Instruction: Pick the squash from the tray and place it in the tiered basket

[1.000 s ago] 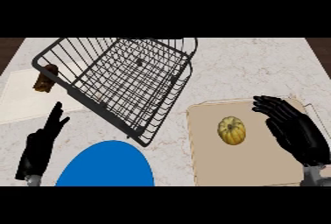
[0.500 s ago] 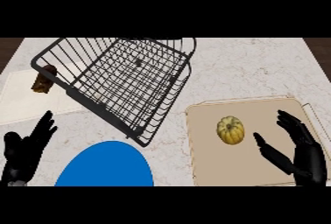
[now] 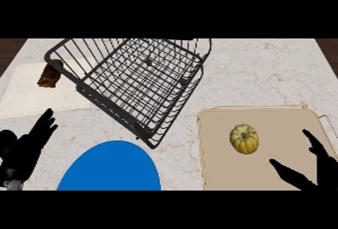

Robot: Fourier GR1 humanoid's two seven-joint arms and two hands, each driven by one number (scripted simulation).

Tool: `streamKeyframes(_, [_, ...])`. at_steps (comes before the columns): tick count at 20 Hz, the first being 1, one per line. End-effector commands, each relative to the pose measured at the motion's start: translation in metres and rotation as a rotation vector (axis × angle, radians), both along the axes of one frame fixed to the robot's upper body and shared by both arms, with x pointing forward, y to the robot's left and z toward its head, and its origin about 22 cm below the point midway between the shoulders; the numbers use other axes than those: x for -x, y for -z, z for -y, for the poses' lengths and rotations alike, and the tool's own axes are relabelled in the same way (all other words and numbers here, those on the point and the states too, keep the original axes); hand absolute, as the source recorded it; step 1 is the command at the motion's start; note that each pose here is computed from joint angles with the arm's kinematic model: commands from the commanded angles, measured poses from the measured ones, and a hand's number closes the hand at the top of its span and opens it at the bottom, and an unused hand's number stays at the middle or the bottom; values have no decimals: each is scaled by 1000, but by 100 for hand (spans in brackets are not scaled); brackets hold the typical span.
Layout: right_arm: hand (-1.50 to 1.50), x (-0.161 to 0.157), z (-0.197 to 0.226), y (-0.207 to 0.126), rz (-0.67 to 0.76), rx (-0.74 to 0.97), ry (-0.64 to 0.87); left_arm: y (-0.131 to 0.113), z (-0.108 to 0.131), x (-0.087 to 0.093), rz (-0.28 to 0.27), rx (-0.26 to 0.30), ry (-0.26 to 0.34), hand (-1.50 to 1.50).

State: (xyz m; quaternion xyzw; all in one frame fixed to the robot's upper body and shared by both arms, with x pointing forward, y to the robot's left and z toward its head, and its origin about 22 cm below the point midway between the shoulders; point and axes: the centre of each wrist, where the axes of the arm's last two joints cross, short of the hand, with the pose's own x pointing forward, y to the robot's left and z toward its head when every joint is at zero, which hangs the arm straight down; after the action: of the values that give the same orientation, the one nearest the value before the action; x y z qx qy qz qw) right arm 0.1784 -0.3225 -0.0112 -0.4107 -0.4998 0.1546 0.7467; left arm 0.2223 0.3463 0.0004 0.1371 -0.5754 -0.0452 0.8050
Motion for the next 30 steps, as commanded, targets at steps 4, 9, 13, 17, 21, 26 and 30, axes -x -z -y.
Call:
streamKeyframes(4, [-150,-37,-39,-49,-327,77,7,3,7,-4,-11,15,42,0])
streamKeyframes(9, [-150,-81,-97,-106,-423,83,42,8,2,-10,-39,32,14,0])
streamKeyframes(13, [-150,-97,-128,-114,-564,38,50,13,-8,0,-26,25,-4,0])
streamKeyframes(17, [-150,-115,-117,-123,-641,63,77,10,-4,-3,-36,40,-5,0])
streamKeyframes(21, [-150,-127,-118,-125,-656,116,79,11,-4,-6,-35,8,-18,0])
streamKeyframes(26, [-150,-132,-126,-110,-676,78,113,16,-18,7,-43,20,-12,0])
streamKeyframes(30, [-150,-139,-110,-126,-685,55,113,12,-21,15,-36,28,-19,0])
